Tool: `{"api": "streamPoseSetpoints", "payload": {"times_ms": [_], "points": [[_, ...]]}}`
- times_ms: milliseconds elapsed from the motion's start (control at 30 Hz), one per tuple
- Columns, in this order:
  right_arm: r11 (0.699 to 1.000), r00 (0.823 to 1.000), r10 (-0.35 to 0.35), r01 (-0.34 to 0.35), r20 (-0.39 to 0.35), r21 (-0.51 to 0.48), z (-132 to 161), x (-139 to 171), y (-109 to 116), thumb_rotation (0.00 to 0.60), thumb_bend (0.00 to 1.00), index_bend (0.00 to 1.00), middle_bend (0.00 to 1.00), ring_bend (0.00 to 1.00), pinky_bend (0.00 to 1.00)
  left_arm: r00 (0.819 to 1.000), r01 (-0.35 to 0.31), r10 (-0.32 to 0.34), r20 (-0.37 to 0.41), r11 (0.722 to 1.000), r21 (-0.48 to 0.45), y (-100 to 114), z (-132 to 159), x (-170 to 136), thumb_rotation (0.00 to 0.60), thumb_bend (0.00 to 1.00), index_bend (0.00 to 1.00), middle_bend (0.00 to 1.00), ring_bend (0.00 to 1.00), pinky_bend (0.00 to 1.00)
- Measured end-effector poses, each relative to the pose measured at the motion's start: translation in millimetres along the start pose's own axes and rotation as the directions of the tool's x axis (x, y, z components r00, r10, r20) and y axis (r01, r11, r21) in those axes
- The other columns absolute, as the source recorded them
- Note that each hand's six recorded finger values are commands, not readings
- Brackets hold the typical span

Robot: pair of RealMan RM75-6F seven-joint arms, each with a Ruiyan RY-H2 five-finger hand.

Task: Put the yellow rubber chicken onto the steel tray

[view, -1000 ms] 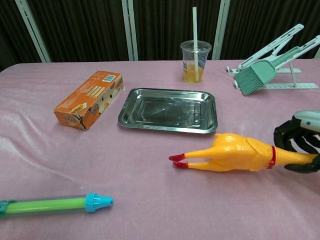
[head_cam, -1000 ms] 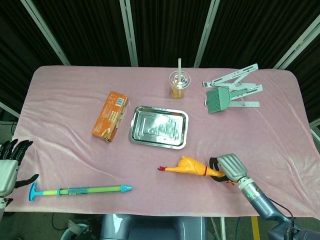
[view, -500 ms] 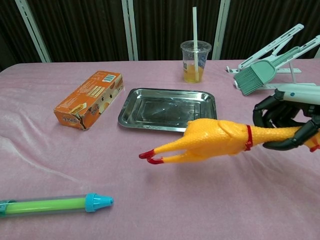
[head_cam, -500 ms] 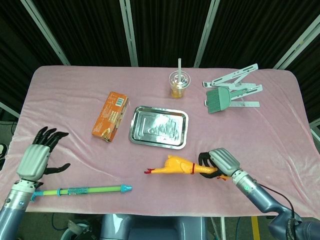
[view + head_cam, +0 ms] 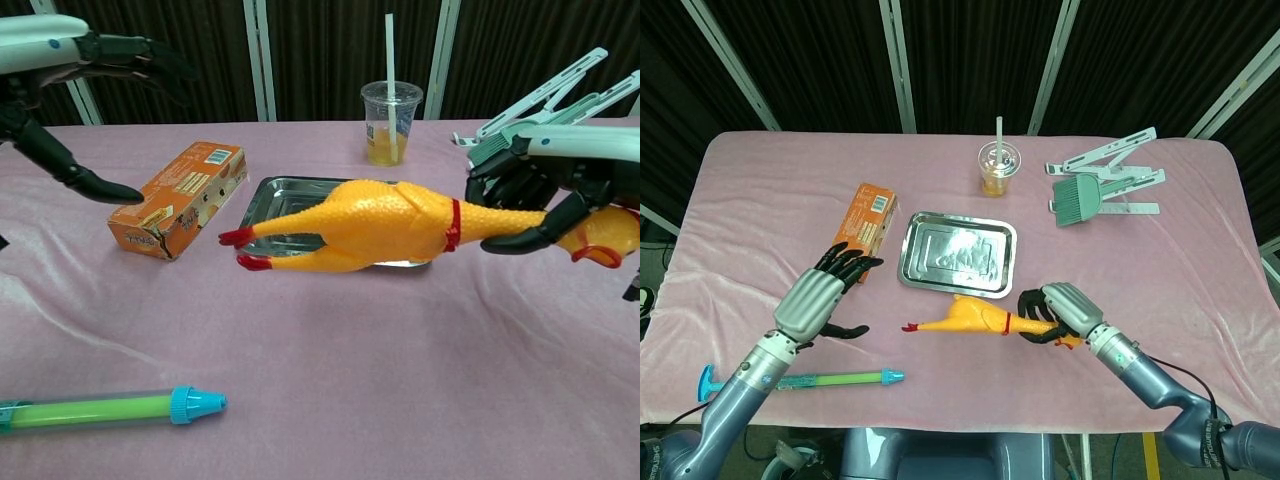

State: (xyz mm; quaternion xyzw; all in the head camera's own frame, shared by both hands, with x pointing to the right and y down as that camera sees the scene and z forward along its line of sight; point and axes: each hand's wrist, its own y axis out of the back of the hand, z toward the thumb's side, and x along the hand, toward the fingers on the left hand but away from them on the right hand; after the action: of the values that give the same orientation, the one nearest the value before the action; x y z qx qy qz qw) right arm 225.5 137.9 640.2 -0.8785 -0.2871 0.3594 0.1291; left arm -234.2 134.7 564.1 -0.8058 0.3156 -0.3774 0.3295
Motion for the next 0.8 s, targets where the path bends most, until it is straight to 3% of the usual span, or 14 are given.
{"api": "streamPoseSetpoints", "payload": {"times_ms": [300, 467, 667, 800], "points": [[0.999, 1.000, 0.004, -0.005, -0.018, -0.052, 15, -13, 6, 0.600, 0.40, 0.92, 0.75, 0.79, 0.90, 0.994, 0.065, -0.068, 0.082, 0.997, 0.037, -31, 55, 33, 0.600, 0.00, 0.12, 0.17, 0.10, 0.00], [0.998, 0.999, 0.012, -0.014, -0.034, -0.059, 22, -15, 3, 0.600, 0.41, 0.92, 0.76, 0.79, 0.90, 0.994, 0.072, -0.074, 0.077, 0.997, 0.028, -50, 81, 53, 0.600, 0.00, 0.12, 0.17, 0.10, 0.00], [0.998, 0.999, 0.013, -0.016, -0.046, -0.057, 27, -15, 3, 0.600, 0.41, 0.92, 0.75, 0.79, 0.90, 0.996, 0.059, -0.060, 0.065, 0.998, 0.017, -52, 94, 66, 0.600, 0.01, 0.13, 0.18, 0.11, 0.00], [0.998, 0.999, 0.016, -0.018, -0.048, -0.057, 28, -15, 3, 0.600, 0.41, 0.92, 0.76, 0.79, 0.90, 0.996, 0.070, -0.070, 0.063, 0.998, 0.002, -54, 98, 70, 0.600, 0.10, 0.17, 0.22, 0.15, 0.00]]}}
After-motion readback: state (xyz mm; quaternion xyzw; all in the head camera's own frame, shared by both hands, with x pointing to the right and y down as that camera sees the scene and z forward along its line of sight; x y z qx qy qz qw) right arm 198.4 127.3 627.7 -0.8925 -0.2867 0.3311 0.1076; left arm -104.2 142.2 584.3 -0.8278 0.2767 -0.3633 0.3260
